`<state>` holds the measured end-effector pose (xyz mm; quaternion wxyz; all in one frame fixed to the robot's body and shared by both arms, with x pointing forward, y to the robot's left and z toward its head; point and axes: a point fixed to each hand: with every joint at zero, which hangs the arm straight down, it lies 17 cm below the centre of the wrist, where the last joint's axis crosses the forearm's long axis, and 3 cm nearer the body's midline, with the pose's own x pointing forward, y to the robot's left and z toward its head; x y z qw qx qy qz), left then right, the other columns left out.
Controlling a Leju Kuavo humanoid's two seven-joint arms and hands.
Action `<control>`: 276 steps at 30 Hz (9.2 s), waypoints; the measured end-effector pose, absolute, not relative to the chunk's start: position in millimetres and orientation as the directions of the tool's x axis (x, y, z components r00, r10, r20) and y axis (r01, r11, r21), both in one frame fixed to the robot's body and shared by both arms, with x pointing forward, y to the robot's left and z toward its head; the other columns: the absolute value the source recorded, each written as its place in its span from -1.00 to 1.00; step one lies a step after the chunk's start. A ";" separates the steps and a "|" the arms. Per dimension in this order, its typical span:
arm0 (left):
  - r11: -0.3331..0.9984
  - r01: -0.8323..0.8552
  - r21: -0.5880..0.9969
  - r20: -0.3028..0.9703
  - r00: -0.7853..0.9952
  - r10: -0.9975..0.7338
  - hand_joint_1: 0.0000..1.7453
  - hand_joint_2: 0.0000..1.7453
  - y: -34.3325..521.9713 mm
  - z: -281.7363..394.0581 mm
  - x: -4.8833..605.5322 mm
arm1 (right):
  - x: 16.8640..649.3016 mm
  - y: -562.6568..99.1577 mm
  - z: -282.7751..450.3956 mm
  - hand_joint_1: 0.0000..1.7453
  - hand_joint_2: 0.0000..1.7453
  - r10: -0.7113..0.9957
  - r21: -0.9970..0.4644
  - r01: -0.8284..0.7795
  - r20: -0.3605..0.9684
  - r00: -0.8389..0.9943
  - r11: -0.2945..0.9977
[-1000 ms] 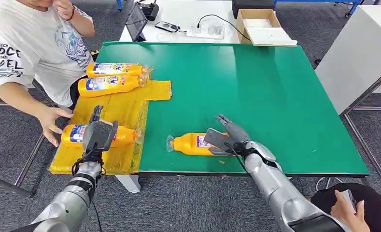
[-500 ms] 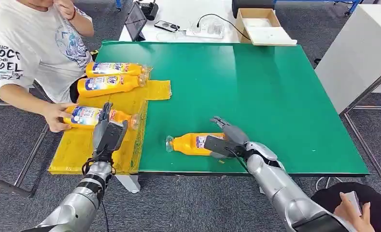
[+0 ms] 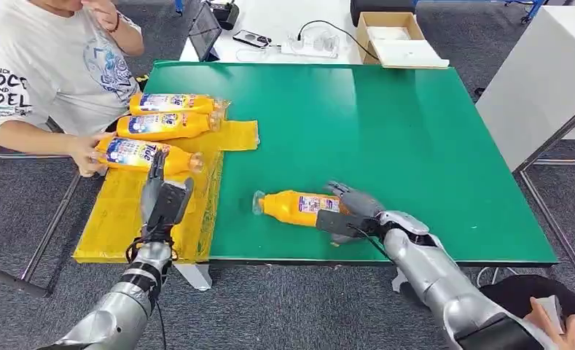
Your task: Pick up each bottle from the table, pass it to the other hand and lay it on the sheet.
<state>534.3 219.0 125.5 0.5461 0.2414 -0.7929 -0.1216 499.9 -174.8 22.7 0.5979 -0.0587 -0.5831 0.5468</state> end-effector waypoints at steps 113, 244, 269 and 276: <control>0.581 0.575 -0.576 0.677 -0.062 0.733 -1.00 1.00 52.7 224.0 398.1 | 399.4 -133.4 118.2 1.00 1.00 0.417 -0.400 0.133 0.804 -0.424 0.907; 0.160 -0.012 0.987 0.155 -0.190 -0.969 1.00 1.00 260.6 34.9 530.5 | 386.1 -122.0 237.1 -1.00 -1.00 0.113 -0.010 0.165 0.770 -0.628 0.986; 0.581 0.402 0.708 0.679 -0.161 -0.717 -1.00 -1.00 213.9 13.1 522.9 | 404.4 -116.4 206.8 -1.00 -1.00 0.107 -0.041 0.130 0.827 -0.551 0.991; 0.655 0.458 0.601 0.780 -0.158 -0.605 -1.00 -1.00 201.2 21.2 517.8 | 408.8 -120.1 196.9 -1.00 -1.00 0.107 -0.043 0.132 0.842 -0.529 0.990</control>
